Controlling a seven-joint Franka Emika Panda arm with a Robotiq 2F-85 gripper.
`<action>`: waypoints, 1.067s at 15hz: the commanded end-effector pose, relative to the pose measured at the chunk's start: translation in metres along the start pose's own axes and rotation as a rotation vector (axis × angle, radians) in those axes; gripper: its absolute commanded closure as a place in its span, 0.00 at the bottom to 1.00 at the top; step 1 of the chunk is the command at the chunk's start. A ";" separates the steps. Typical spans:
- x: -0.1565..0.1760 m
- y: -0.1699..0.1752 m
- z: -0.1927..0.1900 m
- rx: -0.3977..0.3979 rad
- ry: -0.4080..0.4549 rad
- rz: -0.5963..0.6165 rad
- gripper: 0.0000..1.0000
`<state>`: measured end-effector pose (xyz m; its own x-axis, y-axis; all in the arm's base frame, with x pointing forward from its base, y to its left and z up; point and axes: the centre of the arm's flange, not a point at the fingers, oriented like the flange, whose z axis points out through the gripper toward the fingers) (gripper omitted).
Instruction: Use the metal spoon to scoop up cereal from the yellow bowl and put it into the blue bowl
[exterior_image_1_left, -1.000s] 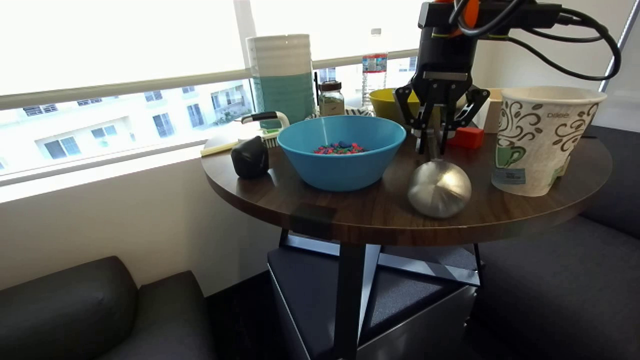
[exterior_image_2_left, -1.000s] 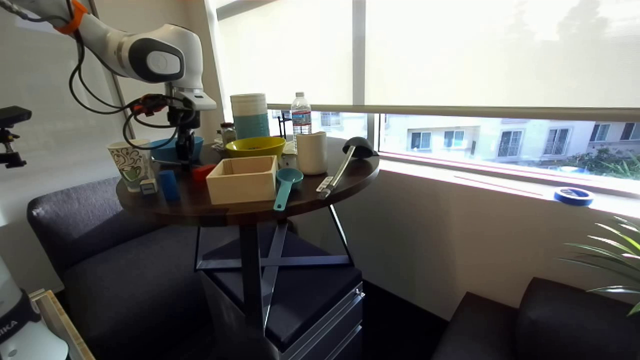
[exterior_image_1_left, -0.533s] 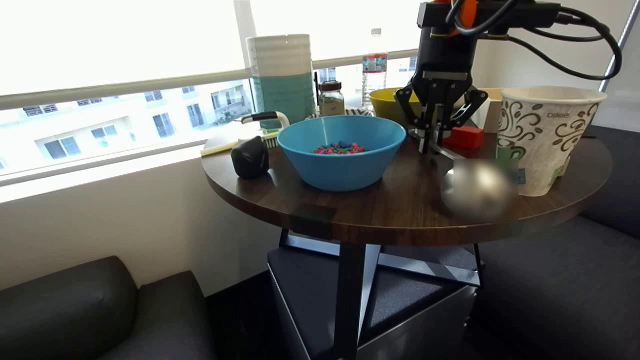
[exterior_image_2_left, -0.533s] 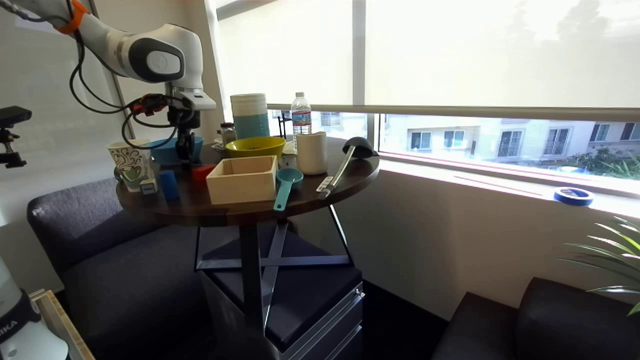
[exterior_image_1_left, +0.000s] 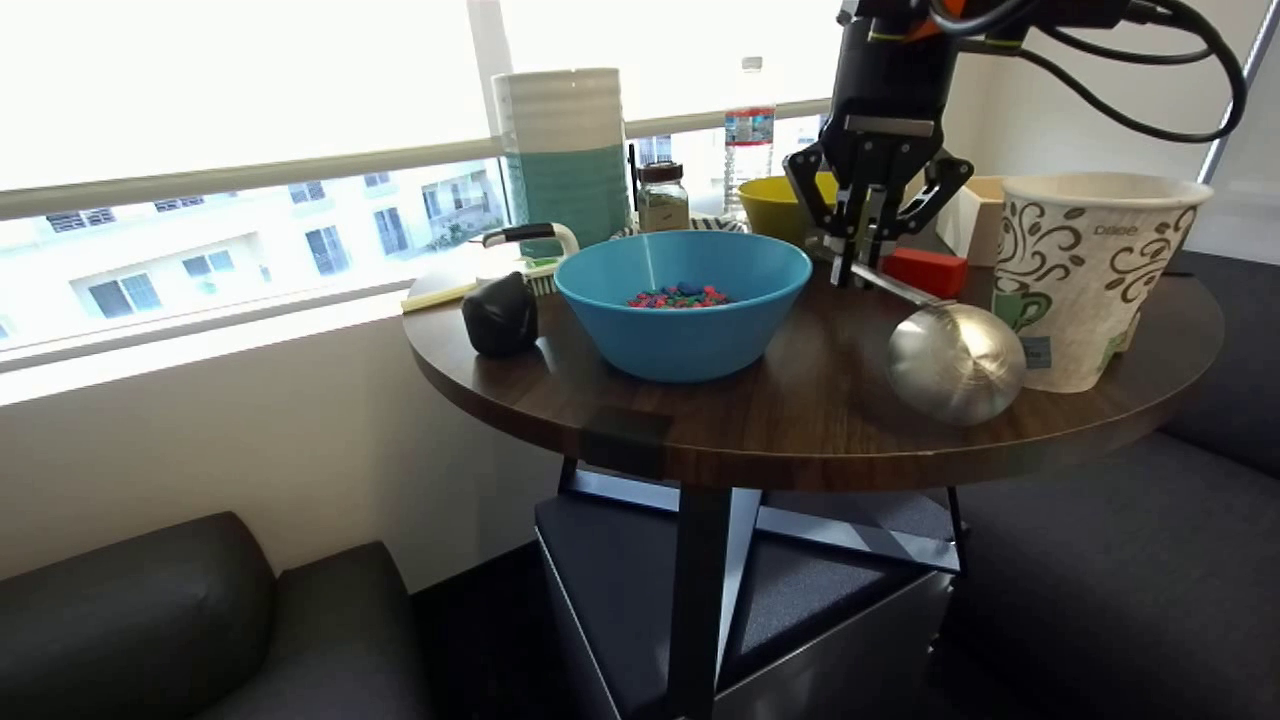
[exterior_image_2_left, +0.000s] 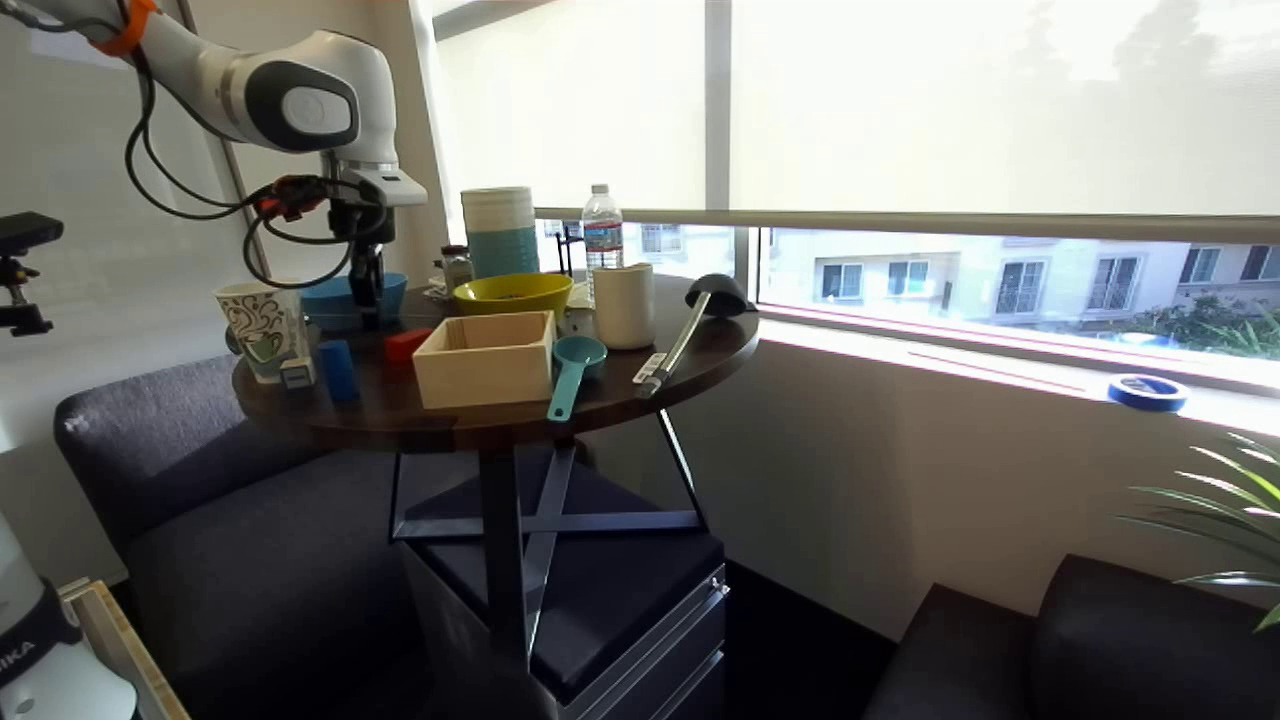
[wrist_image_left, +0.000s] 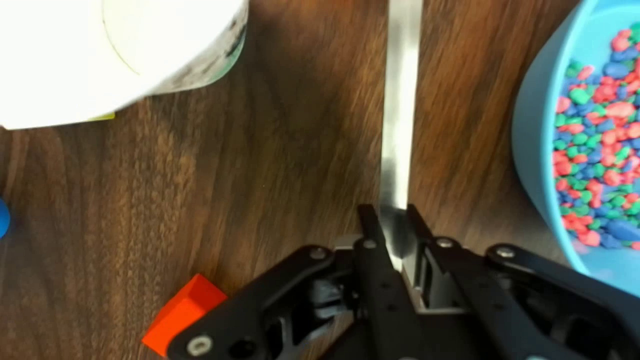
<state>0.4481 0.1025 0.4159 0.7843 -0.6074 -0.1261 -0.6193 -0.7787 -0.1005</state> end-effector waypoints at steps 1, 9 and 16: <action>-0.017 -0.002 -0.029 0.038 0.036 -0.059 0.96; -0.051 -0.025 -0.078 0.053 0.155 -0.230 0.96; -0.063 -0.038 -0.103 0.028 0.277 -0.361 0.85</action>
<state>0.4259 0.1546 0.5291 0.9282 -0.3199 0.1901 -0.3022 -0.9461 -0.1165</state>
